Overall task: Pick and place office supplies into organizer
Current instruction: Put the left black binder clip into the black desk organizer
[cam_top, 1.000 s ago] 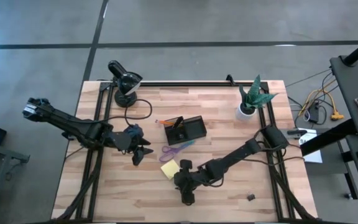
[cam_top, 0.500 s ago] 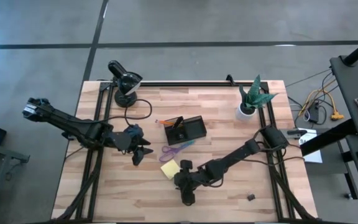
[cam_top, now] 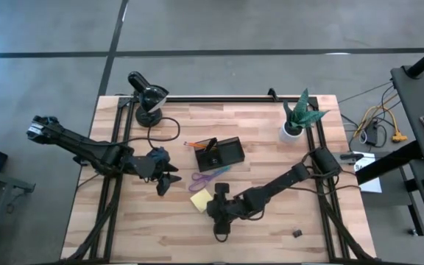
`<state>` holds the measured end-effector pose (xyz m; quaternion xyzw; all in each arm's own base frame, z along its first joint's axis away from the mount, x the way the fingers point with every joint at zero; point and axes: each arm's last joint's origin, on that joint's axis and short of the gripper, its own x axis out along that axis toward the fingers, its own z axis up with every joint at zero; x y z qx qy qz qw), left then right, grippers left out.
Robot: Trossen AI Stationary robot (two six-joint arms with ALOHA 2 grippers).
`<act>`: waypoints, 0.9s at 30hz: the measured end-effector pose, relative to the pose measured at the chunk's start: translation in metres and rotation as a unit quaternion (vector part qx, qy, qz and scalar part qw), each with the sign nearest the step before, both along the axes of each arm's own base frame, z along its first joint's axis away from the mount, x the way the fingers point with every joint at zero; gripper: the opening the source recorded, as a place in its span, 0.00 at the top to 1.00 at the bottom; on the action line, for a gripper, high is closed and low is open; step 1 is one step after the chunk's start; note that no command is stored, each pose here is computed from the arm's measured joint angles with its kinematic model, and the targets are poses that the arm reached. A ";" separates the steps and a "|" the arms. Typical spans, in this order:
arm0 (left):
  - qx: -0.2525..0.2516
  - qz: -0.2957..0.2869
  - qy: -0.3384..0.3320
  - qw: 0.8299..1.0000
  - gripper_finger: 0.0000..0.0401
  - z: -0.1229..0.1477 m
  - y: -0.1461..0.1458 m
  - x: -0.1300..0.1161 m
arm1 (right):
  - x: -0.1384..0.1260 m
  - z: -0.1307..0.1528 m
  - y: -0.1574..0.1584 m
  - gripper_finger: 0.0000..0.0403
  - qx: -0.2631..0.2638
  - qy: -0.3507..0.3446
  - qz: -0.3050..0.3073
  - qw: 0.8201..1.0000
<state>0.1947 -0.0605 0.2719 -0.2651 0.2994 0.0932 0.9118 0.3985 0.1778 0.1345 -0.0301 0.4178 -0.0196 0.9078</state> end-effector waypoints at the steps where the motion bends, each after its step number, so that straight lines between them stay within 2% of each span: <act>1: 0.000 0.000 0.000 1.000 0.55 0.000 0.000 0.000 | -0.001 -0.001 0.001 0.58 -0.003 0.004 0.003 1.000; 4: 0.000 0.000 0.000 1.000 0.55 0.000 0.000 0.000 | -0.004 -0.002 0.001 0.58 -0.011 0.016 -0.003 1.000; 14: 0.000 0.000 0.000 1.000 0.55 0.000 0.000 0.000 | -0.011 -0.005 0.001 0.58 -0.001 0.021 -0.099 0.995; 23: 0.000 0.000 0.000 1.000 0.55 0.000 0.000 0.000 | 0.000 0.009 0.004 0.58 0.017 -0.008 -0.104 0.994; 27: 0.000 0.000 0.000 1.000 0.55 0.000 0.000 0.000 | -0.002 0.002 0.002 0.58 0.021 0.015 -0.094 0.995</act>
